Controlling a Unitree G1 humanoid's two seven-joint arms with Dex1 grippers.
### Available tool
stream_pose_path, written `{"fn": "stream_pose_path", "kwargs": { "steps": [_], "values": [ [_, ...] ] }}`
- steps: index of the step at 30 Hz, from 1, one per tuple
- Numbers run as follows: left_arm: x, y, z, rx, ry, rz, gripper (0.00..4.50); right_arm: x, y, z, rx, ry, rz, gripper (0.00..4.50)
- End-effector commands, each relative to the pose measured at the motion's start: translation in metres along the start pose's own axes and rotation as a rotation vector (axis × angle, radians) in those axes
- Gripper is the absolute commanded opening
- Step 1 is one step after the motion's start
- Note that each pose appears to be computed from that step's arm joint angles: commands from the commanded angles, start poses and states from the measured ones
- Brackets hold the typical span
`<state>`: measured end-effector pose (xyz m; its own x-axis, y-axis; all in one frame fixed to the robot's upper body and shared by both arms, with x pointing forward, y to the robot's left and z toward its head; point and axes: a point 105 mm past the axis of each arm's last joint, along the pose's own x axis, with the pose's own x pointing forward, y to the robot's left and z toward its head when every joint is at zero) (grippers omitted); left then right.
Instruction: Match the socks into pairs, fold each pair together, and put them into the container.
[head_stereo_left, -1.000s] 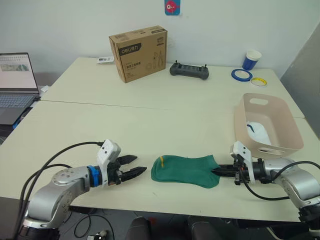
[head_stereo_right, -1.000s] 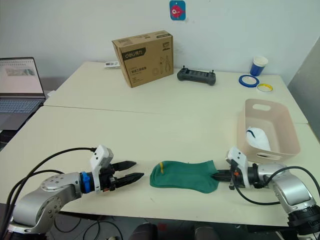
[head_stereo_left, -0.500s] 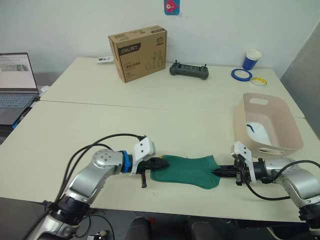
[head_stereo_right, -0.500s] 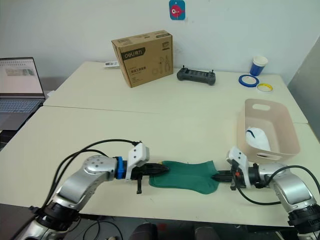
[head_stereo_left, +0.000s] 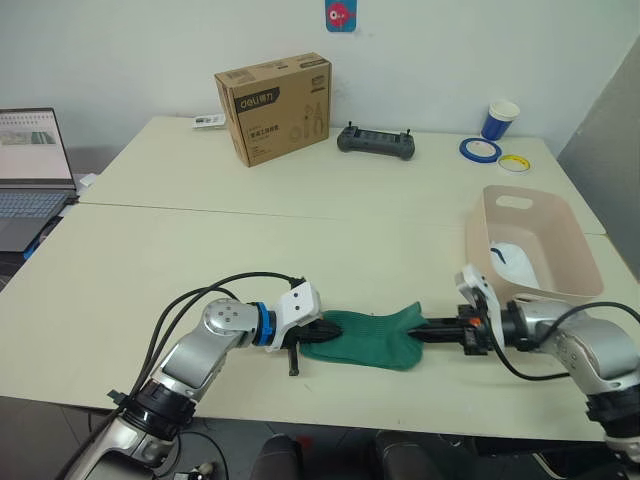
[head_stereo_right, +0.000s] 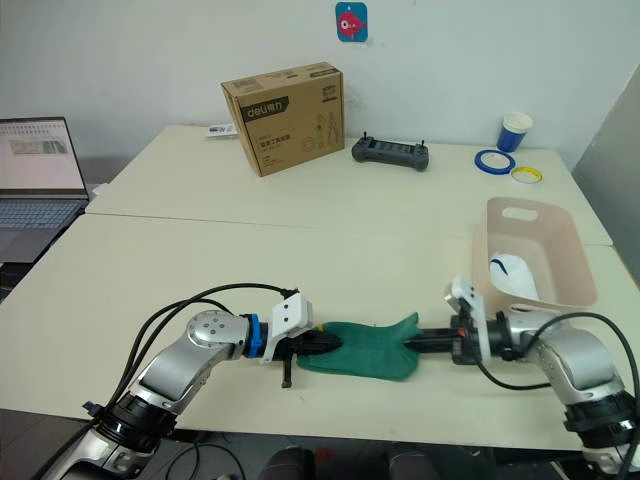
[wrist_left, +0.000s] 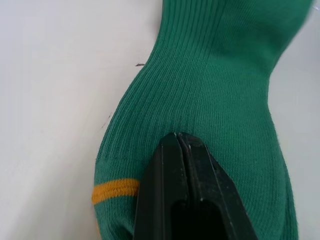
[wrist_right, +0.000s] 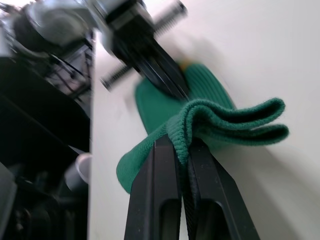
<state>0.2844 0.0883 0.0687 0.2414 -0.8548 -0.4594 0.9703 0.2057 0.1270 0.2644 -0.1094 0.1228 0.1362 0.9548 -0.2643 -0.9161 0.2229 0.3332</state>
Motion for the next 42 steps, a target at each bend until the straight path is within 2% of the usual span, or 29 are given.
{"fn": "stream_pose_path", "kwargs": {
  "steps": [1, 12, 17, 20, 26, 29, 34, 37, 42],
  "values": [
    [0.003, -0.006, -0.015, -0.028, 0.052, -0.013, 0.02, 0.011, 0.005, 0.015, -0.007, -0.048, 0.023, 0.0],
    [0.003, -0.005, -0.012, -0.028, 0.046, -0.003, 0.02, 0.058, 0.002, 0.007, -0.028, -0.007, 0.085, 0.0],
    [0.001, -0.005, -0.013, -0.032, 0.048, 0.002, 0.02, 0.061, 0.001, 0.011, -0.029, -0.022, 0.088, 0.0],
    [0.001, -0.006, -0.014, -0.034, 0.049, 0.005, 0.0, 0.061, 0.007, 0.015, 0.014, -0.052, 0.12, 0.77],
    [0.002, -0.004, -0.014, -0.035, 0.05, 0.007, 0.0, 0.054, 0.018, 0.026, 0.058, -0.098, 0.155, 2.84],
    [0.003, -0.004, -0.014, -0.036, 0.052, 0.004, 0.0, 0.045, 0.025, 0.033, 0.079, -0.122, 0.174, 2.84],
    [0.005, -0.005, -0.013, -0.034, 0.047, -0.002, 0.0, 0.038, 0.007, 0.02, -0.033, -0.072, 0.018, 2.84],
    [0.004, -0.005, -0.013, -0.032, 0.047, -0.005, 0.0, 0.039, -0.004, 0.005, -0.132, -0.027, -0.048, 2.23],
    [0.002, -0.004, -0.012, -0.026, 0.049, -0.005, 0.0, 0.047, -0.011, -0.015, -0.172, 0.028, -0.052, 0.45]
  ]
}}
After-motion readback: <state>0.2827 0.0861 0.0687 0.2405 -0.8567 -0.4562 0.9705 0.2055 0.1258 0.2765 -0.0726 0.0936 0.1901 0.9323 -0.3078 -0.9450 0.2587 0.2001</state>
